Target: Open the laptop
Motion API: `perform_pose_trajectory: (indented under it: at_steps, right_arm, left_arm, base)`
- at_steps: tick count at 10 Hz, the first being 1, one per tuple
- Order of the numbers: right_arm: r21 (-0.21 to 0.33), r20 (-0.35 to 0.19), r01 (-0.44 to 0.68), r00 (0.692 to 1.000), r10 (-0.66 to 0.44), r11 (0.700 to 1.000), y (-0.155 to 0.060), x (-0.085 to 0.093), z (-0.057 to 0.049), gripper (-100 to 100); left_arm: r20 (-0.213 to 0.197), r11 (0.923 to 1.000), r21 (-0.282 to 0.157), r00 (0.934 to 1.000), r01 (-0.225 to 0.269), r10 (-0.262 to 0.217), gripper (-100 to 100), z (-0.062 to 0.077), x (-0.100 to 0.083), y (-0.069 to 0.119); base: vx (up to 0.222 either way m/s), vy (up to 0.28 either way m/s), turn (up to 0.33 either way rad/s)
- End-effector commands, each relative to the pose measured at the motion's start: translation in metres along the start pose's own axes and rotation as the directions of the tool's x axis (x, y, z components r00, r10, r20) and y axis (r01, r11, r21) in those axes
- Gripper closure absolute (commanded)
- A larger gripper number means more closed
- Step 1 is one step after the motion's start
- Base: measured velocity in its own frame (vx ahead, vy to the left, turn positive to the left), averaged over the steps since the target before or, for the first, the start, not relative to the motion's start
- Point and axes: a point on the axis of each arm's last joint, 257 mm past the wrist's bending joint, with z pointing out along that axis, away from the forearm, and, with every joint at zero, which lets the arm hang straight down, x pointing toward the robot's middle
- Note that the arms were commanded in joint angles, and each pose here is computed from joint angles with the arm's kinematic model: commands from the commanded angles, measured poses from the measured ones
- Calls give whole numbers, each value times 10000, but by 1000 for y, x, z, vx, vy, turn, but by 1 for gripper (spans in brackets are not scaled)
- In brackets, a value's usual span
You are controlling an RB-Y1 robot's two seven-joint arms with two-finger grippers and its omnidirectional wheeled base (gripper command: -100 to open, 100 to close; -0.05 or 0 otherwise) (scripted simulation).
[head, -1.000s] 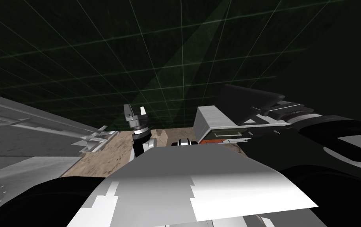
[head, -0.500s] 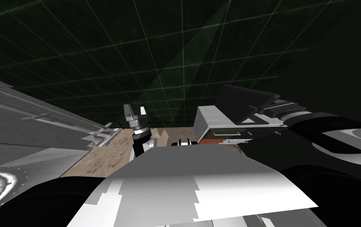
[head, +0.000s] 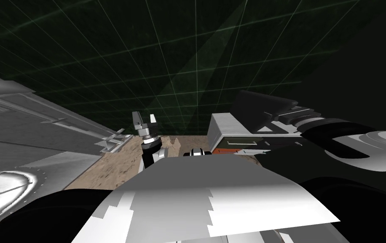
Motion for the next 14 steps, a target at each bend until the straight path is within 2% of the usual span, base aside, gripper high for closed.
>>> perform_pose_trajectory:
  at_steps: [1,6,12,14]
  right_arm:
    - [-17,56,7,10000,-7,10000,-6,3,-5,100]
    - [-339,212,22,9998,-14,9994,-8,7,-13,100]
    - [-688,450,42,9990,-11,9976,-14,15,-31,100]
    - [-680,458,35,9990,-4,9977,-13,14,-30,100]
  left_arm:
    - [0,10000,0,10000,0,0,0,0,0,0]
    - [1,10000,0,10000,0,0,0,0,0,0]
    - [0,10000,0,10000,0,0,0,0,0,0]
    - [0,10000,0,10000,0,0,0,0,0,0]
  base:
    - [42,27,-118]
    - [56,42,-77]
    - [47,31,-69]
    - [21,20,-23]
